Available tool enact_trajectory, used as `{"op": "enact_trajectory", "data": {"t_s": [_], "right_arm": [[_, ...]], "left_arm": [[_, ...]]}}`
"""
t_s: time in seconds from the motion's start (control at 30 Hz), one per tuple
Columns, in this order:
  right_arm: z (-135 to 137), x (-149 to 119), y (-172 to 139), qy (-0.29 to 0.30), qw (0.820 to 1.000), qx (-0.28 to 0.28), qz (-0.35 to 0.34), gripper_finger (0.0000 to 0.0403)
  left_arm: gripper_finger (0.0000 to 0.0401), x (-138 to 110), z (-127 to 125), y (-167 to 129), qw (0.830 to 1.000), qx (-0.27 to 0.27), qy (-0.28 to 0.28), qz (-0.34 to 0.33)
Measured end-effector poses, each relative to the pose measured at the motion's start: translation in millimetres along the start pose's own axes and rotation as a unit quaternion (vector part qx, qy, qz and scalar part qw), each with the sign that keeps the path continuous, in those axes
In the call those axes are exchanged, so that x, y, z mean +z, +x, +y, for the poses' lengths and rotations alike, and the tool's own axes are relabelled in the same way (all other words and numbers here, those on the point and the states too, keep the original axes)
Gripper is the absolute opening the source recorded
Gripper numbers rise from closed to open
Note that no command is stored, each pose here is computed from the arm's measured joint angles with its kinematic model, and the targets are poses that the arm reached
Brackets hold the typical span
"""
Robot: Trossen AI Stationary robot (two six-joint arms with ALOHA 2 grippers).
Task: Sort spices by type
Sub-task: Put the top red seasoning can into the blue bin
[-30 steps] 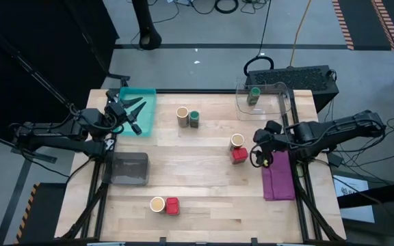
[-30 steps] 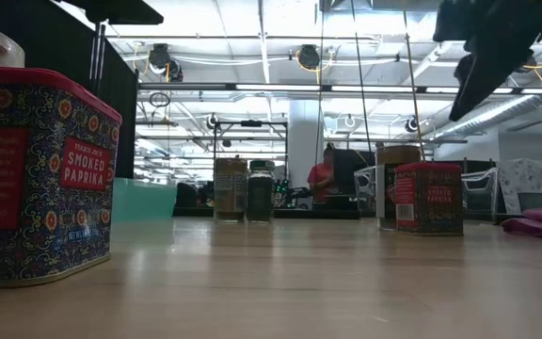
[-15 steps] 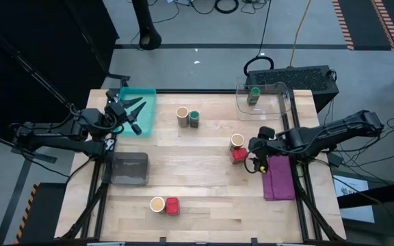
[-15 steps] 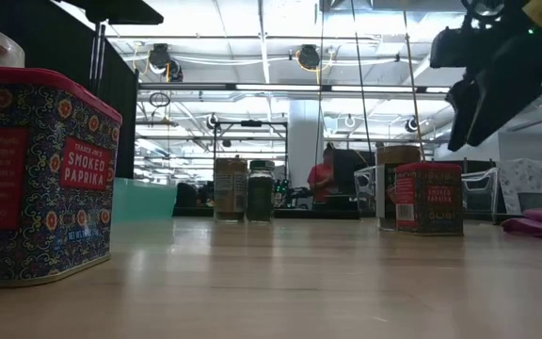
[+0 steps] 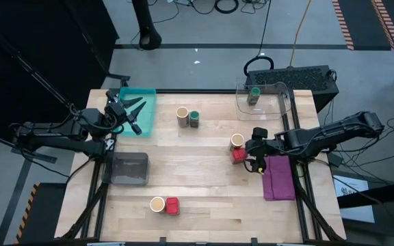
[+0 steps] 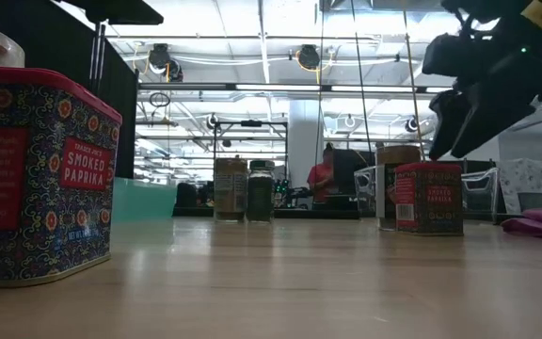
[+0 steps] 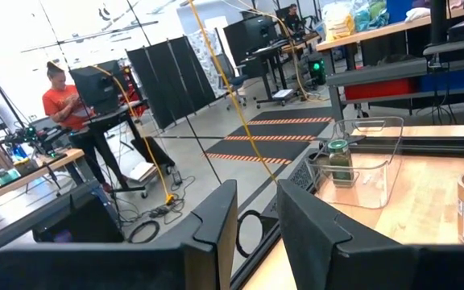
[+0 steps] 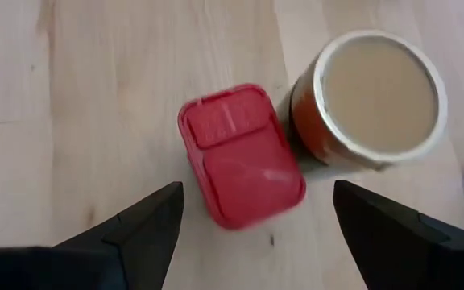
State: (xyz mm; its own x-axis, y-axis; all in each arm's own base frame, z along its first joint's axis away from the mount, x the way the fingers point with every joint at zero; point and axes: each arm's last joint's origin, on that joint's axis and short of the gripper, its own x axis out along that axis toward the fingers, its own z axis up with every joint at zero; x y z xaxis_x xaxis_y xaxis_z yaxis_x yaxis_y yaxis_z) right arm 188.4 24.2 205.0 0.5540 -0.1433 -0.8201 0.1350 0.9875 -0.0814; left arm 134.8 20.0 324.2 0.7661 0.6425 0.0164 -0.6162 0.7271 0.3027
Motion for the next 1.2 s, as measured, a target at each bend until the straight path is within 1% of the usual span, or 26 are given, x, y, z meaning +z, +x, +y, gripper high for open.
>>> {"op": "enact_trajectory", "data": {"t_s": [0.1, 0.2, 0.3, 0.43, 0.57, 0.67, 0.8, 0.93, 1.0, 1.07, 1.1, 1.13, 1.17, 1.2], "right_arm": [[-1.3, -3.2, 10.0, 0.0, 1.0, 0.006, 0.004, 0.0304], [1.0, -6.5, 22.3, 0.007, 0.999, 0.033, 0.005, 0.0304], [3.1, -9.3, 31.8, 0.008, 0.999, 0.038, 0.022, 0.0304], [7.1, -6.3, 34.6, 0.025, 0.998, 0.058, 0.013, 0.0296], [11.8, -5.5, 33.7, 0.038, 0.997, 0.067, 0.006, 0.0267], [14.1, -6.3, 33.3, 0.054, 0.996, 0.07, 0.009, 0.0233], [18.6, -7.0, 32.6, 0.061, 0.995, 0.075, 0.011, 0.019], [20.9, -7.8, 31.9, 0.065, 0.996, 0.067, 0.01, 0.0189], [21.0, -8.0, 31.9, 0.071, 0.995, 0.065, 0.01, 0.019], [20.8, -8.5, 31.9, 0.078, 0.995, 0.064, 0.013, 0.0203], [20.8, -8.9, 31.8, 0.08, 0.995, 0.063, 0.015, 0.0211], [21.0, -9.4, 31.7, 0.083, 0.994, 0.063, 0.018, 0.0217], [21.8, -9.9, 31.5, 0.087, 0.994, 0.063, 0.02, 0.022], [23.1, -10.8, 31.1, 0.089, 0.994, 0.063, 0.023, 0.0221]], "left_arm": [[0.0097, 0.0, 0.0, 0.0, 1.0, 0.0, 0.0, 0.0], [0.0097, 0.0, 0.0, 0.0, 1.0, 0.0, 0.0, 0.0], [0.0097, 0.0, -0.1, 0.1, 1.0, 0.0, 0.0, 0.0], [0.0097, 0.0, 0.0, 0.0, 1.0, 0.0, 0.0, 0.0], [0.0097, 0.0, 0.0, 0.0, 1.0, 0.0, 0.0, 0.0], [0.0097, 0.0, 0.0, 0.0, 1.0, 0.0, 0.0, 0.0], [0.0097, 0.0, 0.0, 0.0, 1.0, 0.0, 0.0, 0.0], [0.0097, 0.0, 0.0, 0.1, 1.0, 0.0, 0.002, 0.0], [0.0097, 0.8, 0.2, 0.1, 1.0, 0.001, 0.017, -0.003], [0.0097, 0.7, 0.2, 0.0, 0.999, 0.001, 0.047, -0.003], [0.0097, 0.7, 0.2, 0.1, 0.999, 0.001, 0.051, -0.003], [0.0097, 0.7, 0.2, 0.1, 0.999, 0.001, 0.048, -0.003], [0.0097, 0.7, 0.2, 0.1, 1.0, 0.001, 0.03, -0.003], [0.0097, 0.6, -0.4, 0.4, 1.0, -0.003, -0.006, -0.003]]}}
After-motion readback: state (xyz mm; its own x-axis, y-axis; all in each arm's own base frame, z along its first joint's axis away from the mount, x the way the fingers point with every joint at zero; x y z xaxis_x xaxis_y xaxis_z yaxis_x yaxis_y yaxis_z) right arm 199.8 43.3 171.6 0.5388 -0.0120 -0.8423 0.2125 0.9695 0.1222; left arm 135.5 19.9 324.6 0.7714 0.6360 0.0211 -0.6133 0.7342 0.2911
